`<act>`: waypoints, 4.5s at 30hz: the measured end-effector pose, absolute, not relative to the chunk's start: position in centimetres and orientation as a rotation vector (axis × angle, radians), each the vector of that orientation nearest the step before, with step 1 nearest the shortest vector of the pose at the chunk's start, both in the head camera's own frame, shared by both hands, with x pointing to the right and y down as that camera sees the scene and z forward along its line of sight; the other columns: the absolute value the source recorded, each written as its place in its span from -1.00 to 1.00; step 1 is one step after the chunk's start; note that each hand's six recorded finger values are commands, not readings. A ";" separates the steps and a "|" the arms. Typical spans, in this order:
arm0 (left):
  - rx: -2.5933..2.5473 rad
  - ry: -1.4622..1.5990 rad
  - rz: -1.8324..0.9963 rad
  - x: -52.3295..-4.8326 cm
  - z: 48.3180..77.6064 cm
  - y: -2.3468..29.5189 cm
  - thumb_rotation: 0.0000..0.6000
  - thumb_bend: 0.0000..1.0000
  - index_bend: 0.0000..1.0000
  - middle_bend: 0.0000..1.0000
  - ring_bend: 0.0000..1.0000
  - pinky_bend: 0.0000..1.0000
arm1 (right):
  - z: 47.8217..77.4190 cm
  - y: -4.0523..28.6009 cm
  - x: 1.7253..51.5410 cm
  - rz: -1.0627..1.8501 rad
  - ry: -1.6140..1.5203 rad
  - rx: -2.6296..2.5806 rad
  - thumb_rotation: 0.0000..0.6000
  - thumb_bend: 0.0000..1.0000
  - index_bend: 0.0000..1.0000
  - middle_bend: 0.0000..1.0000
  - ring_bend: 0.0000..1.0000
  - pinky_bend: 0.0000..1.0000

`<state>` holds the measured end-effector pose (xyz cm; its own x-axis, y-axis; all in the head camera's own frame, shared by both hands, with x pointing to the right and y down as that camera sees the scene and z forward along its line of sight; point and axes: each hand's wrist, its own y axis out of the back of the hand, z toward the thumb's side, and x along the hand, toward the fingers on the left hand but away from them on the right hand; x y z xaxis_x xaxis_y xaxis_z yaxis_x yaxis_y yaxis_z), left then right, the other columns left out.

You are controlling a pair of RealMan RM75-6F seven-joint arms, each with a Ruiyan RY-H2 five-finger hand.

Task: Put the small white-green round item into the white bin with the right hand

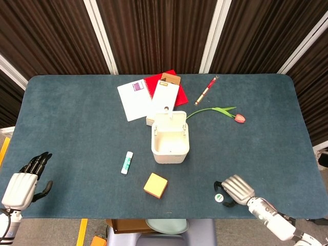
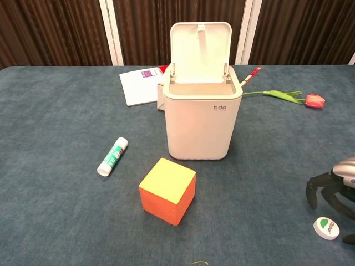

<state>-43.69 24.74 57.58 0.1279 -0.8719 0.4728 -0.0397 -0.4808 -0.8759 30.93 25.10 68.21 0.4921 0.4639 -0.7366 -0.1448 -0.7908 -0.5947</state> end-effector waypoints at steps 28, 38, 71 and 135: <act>-1.684 0.894 -1.425 -43.5 57.5 24.8 1.00 -0.16 -0.94 -0.85 -0.76 -0.28 | 69.6 25.3 30.8 1.310 -0.284 -2.160 1.00 -0.45 0.26 0.64 0.86 0.95; -1.687 0.893 -1.425 -43.5 57.5 24.8 1.00 -0.16 -0.93 -0.85 -0.76 -0.28 | 69.6 25.3 30.8 1.282 -0.310 -2.167 1.00 -0.23 0.40 0.66 0.87 0.96; -1.687 0.871 -1.445 -43.4 57.8 24.9 1.00 -0.16 -0.91 -0.85 -0.76 -0.28 | 58.3 11.8 25.7 0.972 -0.772 -1.873 1.00 -0.16 0.61 0.66 0.87 0.97; -1.695 0.876 -1.442 -43.5 57.7 24.9 1.00 -0.16 -0.91 -0.84 -0.75 -0.28 | 56.0 8.2 24.7 0.801 -0.960 -1.666 1.00 -0.83 -0.04 0.66 0.79 0.92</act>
<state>-43.55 24.92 57.71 0.1384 -0.8603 0.4907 -0.0386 -0.4997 -0.8653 24.71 8.20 56.04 0.4630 0.8845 -0.0564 0.2143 -0.1734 -0.9613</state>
